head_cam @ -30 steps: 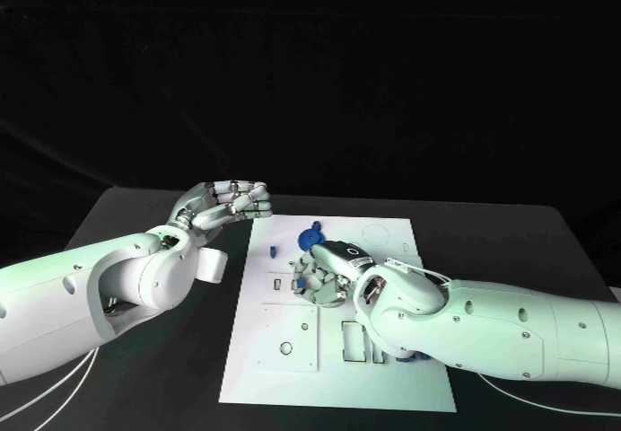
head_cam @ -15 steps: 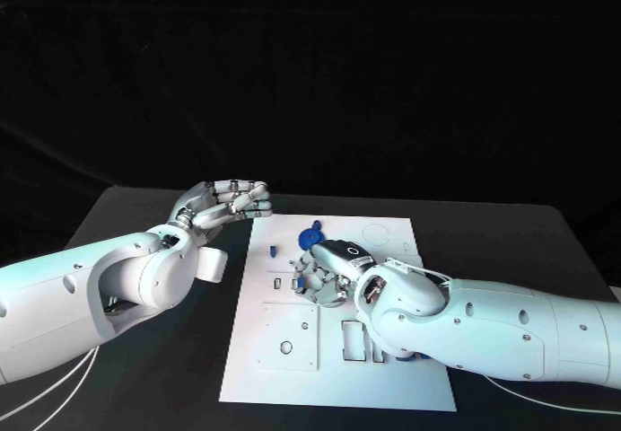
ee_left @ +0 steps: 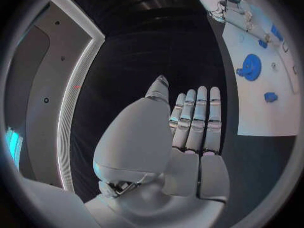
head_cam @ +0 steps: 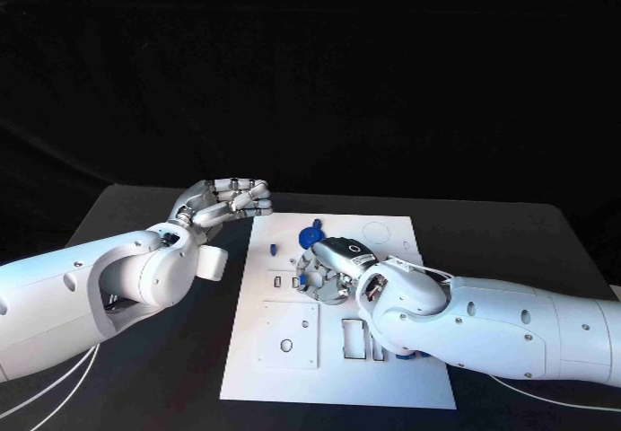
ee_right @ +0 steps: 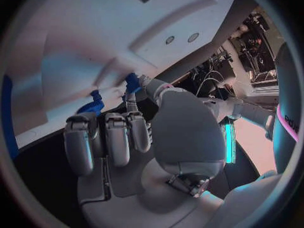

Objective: Assemble the parts on the task board

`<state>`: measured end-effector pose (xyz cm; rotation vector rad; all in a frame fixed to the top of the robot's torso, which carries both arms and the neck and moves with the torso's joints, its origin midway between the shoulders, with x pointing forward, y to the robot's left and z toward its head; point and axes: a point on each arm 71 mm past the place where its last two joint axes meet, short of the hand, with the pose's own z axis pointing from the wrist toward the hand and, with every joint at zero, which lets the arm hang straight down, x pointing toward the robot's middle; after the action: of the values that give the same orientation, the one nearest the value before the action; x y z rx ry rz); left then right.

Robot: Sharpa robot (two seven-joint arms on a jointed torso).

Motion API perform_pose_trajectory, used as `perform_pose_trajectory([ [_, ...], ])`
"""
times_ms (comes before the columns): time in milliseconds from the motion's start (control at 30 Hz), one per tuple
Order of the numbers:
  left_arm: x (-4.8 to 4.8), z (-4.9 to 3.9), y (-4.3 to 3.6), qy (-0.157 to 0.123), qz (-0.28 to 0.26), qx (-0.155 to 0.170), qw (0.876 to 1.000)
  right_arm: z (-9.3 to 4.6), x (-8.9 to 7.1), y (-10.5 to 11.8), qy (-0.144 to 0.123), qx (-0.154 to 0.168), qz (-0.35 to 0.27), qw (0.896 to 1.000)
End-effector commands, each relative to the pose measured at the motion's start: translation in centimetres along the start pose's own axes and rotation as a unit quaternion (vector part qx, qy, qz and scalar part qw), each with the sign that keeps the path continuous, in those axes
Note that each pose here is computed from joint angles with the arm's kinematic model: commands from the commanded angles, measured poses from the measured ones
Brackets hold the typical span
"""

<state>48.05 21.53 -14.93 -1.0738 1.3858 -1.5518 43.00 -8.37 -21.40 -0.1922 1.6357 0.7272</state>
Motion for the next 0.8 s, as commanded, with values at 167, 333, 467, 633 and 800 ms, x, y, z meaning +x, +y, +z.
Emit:
perform_pose_trajectory([
  [167,0.24,0.03,-0.05,0.011,-0.003,0.002,1.000,-0.10,0.23,-0.23,0.006,0.006,-0.015,1.000],
  [333,0.28,0.04,-0.04,0.012,-0.003,0.002,1.000,-0.05,0.25,-0.24,0.006,0.006,-0.015,1.000],
  [467,0.27,0.03,-0.04,0.012,-0.003,0.002,1.000,-0.02,0.26,-0.28,0.006,0.006,-0.016,1.000],
  [633,0.25,0.04,-0.03,0.011,-0.003,0.002,1.000,0.02,0.26,-0.36,0.006,0.007,-0.017,1.000],
  [800,0.25,0.04,-0.02,0.011,-0.003,0.001,1.000,0.05,0.25,-0.41,0.005,0.007,-0.017,1.000],
])
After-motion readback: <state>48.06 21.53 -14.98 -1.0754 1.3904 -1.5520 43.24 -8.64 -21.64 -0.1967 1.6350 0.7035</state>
